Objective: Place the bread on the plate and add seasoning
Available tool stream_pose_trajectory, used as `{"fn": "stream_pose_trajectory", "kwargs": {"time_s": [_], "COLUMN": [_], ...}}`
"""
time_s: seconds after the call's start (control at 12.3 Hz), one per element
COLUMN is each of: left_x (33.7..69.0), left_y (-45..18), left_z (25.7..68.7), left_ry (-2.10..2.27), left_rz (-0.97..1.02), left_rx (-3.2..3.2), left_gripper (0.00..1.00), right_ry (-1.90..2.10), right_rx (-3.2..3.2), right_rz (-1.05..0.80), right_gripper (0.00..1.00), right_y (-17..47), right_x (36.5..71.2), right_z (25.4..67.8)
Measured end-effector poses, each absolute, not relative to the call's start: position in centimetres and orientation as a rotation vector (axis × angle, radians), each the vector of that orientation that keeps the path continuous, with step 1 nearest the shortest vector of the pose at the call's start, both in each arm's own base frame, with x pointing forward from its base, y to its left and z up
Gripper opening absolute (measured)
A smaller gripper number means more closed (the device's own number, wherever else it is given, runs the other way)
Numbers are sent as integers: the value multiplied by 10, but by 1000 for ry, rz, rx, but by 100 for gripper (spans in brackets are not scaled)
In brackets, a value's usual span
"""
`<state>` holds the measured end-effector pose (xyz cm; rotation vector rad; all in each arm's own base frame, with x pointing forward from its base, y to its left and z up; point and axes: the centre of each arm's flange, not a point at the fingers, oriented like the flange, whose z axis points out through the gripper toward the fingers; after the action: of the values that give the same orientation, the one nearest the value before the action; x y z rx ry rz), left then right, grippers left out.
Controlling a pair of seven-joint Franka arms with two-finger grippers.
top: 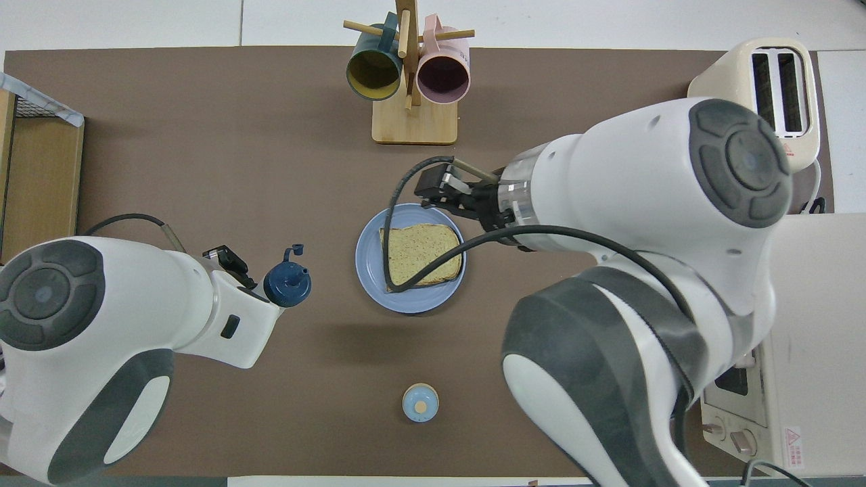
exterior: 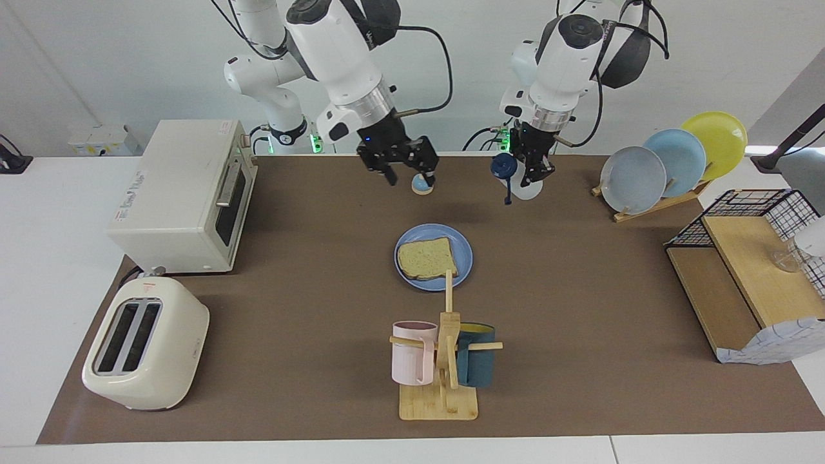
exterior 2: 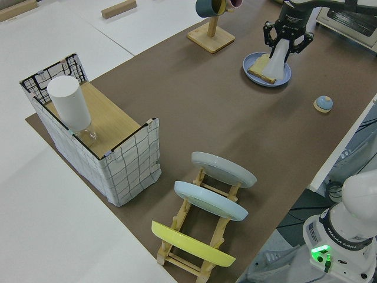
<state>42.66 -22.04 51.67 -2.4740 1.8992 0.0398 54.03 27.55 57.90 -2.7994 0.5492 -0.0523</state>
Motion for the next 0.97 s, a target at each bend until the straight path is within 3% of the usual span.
{"fn": "stream_pose_trajectory", "kwargs": {"time_s": [0.24,0.57,0.73,0.97], "left_x": [451,462,466,471], "left_y": [-261,-341,-368,-408], "left_z": [510,450,416,372], "left_ry": [1799,1697,1641,1549], "left_rz": [190,359,453,506], "left_rx": [-2304,-1940,-1754,-1503], "left_gripper": [41,41,41,41], "right_ry": [395,235,190,190], "right_rx": [-2999,-3145,-3162,-3161], "right_rz": [-11,109,140,112], "right_gripper": [100,100,100,100], "right_y": [171,22,-4,-24], "right_x": [555,543,534,540], "right_z": [580,630,643,627]}}
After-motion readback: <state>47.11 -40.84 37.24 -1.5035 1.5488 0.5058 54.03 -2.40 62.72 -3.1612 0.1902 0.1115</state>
